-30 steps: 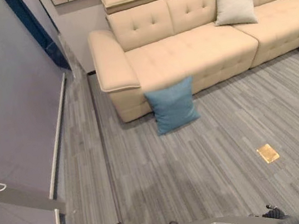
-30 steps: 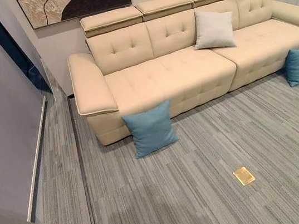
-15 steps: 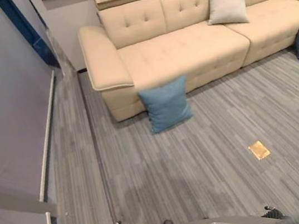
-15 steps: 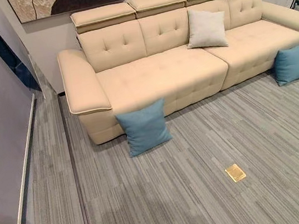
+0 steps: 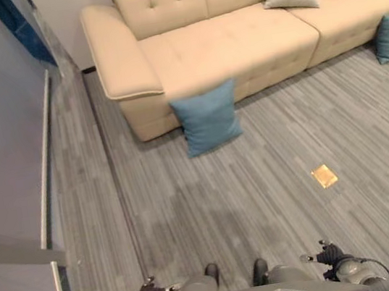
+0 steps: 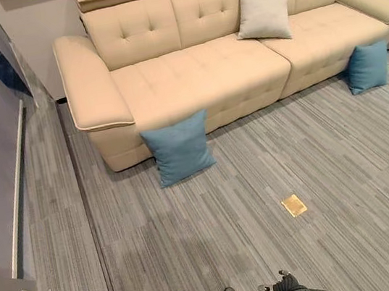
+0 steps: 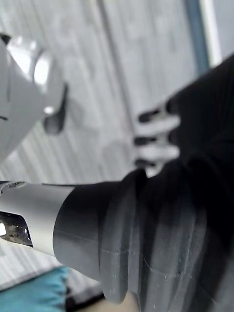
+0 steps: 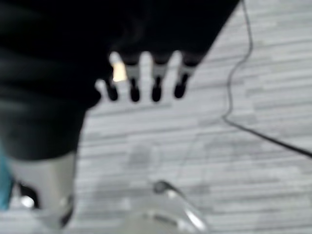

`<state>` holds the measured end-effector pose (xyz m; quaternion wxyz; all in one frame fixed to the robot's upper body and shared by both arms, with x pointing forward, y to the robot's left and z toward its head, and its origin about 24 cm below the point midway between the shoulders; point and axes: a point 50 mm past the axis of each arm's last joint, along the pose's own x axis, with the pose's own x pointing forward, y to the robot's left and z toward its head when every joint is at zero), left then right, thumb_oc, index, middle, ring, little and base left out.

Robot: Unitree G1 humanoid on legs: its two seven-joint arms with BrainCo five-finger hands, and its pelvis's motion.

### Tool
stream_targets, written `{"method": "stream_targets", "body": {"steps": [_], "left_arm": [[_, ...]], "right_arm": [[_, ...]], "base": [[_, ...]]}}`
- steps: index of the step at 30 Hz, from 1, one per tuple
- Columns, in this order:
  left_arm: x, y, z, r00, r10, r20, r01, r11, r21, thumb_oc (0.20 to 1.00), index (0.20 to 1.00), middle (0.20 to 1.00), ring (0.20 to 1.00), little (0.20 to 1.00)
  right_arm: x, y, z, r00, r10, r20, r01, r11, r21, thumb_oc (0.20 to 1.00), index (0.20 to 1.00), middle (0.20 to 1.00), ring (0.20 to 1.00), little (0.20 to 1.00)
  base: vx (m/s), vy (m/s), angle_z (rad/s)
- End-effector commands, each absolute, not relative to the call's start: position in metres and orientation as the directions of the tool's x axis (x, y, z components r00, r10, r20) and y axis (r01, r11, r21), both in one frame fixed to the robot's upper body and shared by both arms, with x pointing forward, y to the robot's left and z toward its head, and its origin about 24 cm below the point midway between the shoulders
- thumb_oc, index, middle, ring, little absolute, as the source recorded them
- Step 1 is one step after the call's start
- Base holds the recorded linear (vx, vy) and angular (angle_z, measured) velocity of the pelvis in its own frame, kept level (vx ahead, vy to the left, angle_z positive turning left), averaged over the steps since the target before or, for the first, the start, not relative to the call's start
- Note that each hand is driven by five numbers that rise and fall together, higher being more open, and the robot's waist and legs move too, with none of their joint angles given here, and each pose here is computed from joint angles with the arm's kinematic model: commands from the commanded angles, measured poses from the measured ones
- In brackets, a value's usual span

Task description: Pick up all the scattered cushions and arrange them neatly on the sofa.

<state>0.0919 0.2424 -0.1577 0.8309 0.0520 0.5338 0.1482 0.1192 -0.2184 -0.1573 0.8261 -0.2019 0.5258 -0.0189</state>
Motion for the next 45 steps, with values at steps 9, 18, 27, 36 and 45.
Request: {"method": "stream_targets", "body": {"steps": [9,18,27,36,45], "left_arm": [[0.116,0.238,-0.152,0.454,0.283,-0.845,-0.221,0.954,0.201,1.0,1.0,1.0,1.0,1.0],[0.142,0.233,-0.144,0.527,0.251,-0.812,-0.194,0.966,0.172,1.0,1.0,1.0,1.0,1.0],[0.12,0.244,-0.15,0.46,0.287,-0.84,-0.229,0.953,0.2,1.0,1.0,1.0,1.0,1.0],[0.133,0.259,-0.141,0.491,0.316,-0.812,-0.219,0.947,0.236,1.0,1.0,1.0,1.0,1.0],[0.128,0.263,-0.142,0.469,0.338,-0.816,-0.256,0.936,0.241,1.0,1.0,1.0,1.0,1.0]], "right_arm": [[0.13,-0.227,-0.151,0.49,-0.242,-0.837,-0.223,0.894,-0.389,1.0,1.0,1.0,1.0,1.0],[0.135,-0.236,-0.147,0.5,-0.281,-0.819,-0.14,0.907,-0.397,1.0,1.0,1.0,1.0,1.0],[0.126,-0.223,-0.154,0.473,-0.249,-0.845,-0.167,0.916,-0.364,1.0,1.0,1.0,1.0,1.0],[0.164,-0.203,-0.141,0.591,-0.163,-0.79,-0.223,0.908,-0.355,1.0,1.0,1.0,1.0,1.0],[0.181,-0.197,-0.134,0.63,-0.129,-0.766,-0.266,0.891,-0.369,1.0,1.0,1.0,1.0,1.0]], "base": [[0.24,-0.081,0.22],[0.14,-0.122,0.55],[0.3,0.125,0.13],[0.22,0.213,0.16],[0.31,-0.062,0.11]]}}
